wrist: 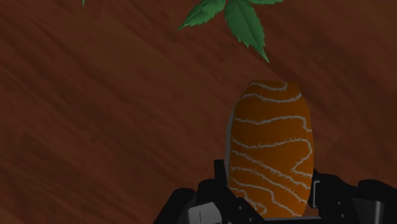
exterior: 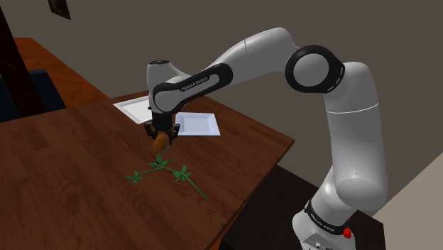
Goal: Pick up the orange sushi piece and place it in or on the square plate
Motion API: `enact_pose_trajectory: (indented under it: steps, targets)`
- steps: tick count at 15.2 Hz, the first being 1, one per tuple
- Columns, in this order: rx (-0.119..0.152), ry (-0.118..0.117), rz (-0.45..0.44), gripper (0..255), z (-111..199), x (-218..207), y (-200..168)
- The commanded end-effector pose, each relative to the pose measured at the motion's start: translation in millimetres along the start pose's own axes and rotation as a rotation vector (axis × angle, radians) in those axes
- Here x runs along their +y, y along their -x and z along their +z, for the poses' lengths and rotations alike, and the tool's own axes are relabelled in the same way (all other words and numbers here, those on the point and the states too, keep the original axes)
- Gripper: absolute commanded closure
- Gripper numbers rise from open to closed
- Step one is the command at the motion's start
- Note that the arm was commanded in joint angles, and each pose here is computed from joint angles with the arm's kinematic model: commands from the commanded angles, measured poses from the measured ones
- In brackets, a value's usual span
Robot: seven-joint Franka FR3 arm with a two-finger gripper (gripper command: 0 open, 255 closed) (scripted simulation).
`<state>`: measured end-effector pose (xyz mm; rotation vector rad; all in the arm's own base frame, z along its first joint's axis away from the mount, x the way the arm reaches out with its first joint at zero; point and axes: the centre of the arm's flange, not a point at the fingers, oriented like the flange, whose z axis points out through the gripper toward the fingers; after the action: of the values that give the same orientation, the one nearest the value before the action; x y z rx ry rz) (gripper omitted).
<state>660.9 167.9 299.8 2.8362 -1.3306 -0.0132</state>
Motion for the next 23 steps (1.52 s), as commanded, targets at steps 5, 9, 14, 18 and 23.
enact_pose_trajectory:
  steps: [5,9,14,18,23]
  targets:
    - [-0.003,0.004,-0.001,255,-12,1,0]
    - [-0.003,0.004,-0.001,255,-33,1,0]
    - [-0.003,0.004,-0.001,255,-60,1,0]
    - [-0.003,0.004,-0.001,255,-81,1,0]
    - [-0.003,0.004,-0.001,255,-86,24,-32]
